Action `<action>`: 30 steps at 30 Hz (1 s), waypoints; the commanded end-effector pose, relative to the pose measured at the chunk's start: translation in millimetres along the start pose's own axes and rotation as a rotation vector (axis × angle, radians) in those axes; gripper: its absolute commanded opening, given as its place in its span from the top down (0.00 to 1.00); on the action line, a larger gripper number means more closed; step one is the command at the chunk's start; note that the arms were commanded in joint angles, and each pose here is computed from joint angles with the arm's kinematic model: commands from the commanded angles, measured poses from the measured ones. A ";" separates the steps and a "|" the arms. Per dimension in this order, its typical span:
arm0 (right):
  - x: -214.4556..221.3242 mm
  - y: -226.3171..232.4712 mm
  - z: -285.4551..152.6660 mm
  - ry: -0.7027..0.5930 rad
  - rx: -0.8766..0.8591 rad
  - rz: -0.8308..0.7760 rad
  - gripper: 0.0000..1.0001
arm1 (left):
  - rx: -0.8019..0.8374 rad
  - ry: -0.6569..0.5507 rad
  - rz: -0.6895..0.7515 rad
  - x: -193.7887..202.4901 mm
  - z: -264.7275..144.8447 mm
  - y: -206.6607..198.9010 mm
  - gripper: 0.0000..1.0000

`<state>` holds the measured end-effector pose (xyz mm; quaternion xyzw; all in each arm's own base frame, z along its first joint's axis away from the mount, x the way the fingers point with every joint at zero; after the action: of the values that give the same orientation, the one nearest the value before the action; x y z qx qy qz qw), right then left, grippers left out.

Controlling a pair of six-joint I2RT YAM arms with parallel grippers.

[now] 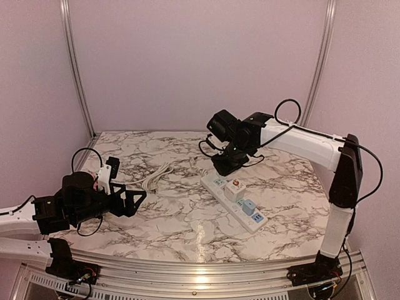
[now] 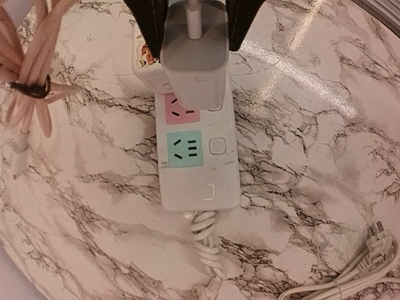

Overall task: Insert the plug
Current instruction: Insert the plug into the socket slot.

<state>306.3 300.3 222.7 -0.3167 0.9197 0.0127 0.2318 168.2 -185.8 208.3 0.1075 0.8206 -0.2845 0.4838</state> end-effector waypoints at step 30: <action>-17.7 -5.5 81.6 0.030 0.059 -0.115 1.00 | 0.155 0.020 -0.034 17.6 -1.1 -7.6 0.01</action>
<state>347.0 317.0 163.1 -0.3583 0.9075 -0.0493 0.2137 153.6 -191.6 194.6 0.1372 0.8104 -0.3427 0.4549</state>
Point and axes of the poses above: each gripper's point midway between its finger pads, its own z axis out along the fingers, its own y axis along the line the jaws close on, x = y × z, the point moved 6 cm from there along -z, back along the fingers, and after that the axes turned 5 degrees about -z, right-handed, at the moved point
